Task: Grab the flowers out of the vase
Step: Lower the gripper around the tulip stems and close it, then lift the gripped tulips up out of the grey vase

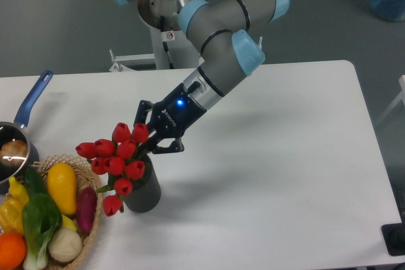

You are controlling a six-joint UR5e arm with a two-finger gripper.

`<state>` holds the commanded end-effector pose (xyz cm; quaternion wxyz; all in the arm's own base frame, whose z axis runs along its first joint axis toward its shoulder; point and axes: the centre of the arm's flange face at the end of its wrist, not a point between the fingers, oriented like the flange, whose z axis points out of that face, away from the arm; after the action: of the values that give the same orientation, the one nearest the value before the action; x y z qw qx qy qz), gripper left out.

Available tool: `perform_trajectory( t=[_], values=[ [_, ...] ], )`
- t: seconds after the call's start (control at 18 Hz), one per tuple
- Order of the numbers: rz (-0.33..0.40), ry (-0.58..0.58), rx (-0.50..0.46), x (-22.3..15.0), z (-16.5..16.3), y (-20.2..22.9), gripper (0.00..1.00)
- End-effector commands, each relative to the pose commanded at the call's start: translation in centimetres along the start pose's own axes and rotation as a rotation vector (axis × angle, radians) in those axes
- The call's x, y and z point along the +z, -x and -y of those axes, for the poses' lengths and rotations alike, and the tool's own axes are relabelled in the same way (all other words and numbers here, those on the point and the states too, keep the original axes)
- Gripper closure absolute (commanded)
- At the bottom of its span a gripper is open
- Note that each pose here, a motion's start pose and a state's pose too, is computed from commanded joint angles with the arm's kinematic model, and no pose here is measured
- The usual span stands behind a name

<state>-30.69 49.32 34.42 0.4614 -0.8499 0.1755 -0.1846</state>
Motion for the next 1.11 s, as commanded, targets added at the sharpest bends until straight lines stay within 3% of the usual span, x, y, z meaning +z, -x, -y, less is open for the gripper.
perform_trajectory(
  t=[0.5,1.11],
  values=[
    [0.031,-0.01,-0.024,-1.6,1.8,-0.1,1.0],
    [0.08,-0.123,-0.097,-6.5,8.1,-0.4,1.0]
  ],
)
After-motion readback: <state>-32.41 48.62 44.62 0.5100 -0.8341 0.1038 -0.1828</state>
